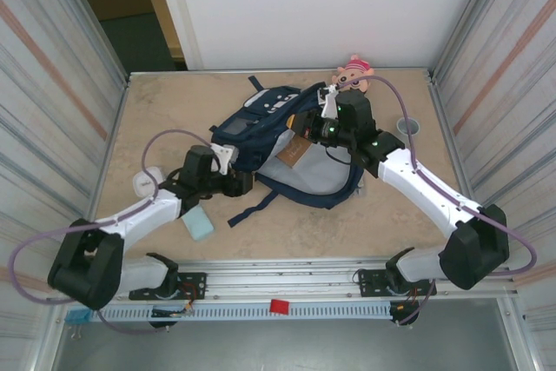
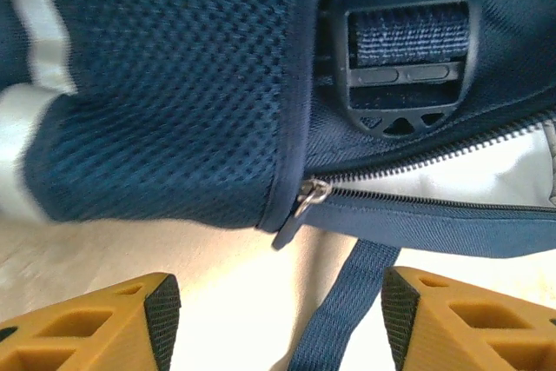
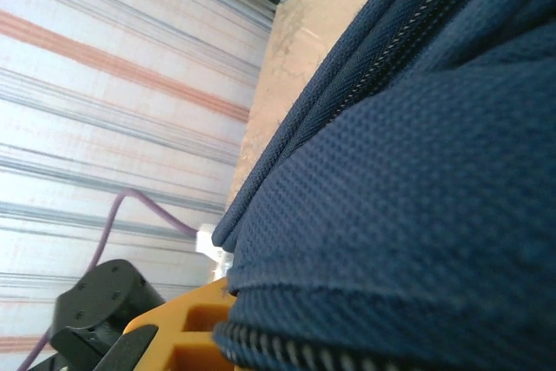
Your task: Pack the student bag
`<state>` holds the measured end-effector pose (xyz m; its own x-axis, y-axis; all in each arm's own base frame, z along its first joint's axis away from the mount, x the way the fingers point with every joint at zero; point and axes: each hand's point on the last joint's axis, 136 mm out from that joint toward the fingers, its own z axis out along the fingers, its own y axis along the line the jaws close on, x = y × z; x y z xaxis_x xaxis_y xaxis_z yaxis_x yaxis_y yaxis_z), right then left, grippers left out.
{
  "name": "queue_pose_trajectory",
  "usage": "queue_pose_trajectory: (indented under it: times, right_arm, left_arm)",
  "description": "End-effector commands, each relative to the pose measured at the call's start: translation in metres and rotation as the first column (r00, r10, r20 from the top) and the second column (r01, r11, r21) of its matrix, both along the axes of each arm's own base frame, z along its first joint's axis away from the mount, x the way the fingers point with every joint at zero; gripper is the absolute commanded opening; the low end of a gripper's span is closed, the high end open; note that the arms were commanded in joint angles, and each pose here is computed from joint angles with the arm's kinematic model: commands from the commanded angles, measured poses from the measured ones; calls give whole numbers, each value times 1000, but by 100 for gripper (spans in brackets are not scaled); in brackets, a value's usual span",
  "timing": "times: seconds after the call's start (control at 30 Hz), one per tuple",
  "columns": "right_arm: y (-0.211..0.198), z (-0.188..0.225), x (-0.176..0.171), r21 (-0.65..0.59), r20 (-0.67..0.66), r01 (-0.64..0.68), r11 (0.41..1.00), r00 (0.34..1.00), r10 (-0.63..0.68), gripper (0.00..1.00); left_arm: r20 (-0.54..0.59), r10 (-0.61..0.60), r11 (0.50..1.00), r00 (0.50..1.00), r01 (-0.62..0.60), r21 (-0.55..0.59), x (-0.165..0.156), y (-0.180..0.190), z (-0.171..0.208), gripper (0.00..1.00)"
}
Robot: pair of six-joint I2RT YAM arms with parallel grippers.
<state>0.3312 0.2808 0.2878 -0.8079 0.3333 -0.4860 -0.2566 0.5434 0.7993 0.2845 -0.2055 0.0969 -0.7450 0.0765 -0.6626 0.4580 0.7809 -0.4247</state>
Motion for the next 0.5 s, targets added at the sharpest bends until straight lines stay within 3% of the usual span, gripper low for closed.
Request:
queue_pose_trajectory:
  times: [0.0, 0.2, 0.47]
  right_arm:
    - [5, 61, 7, 88, 177, -36, 995, 984, 20, 0]
    - [7, 61, 7, 97, 173, -40, 995, 985, 22, 0]
    - [4, 55, 10, 104, 152, -12, 994, 988, -4, 0]
  left_arm:
    - [79, -7, 1000, 997, 8, -7, 17, -9, -1, 61]
    - [71, -23, 1000, 997, 24, -7, 27, -21, -17, 47]
    - [82, -95, 992, 992, 101, -80, 19, -42, -15, 4]
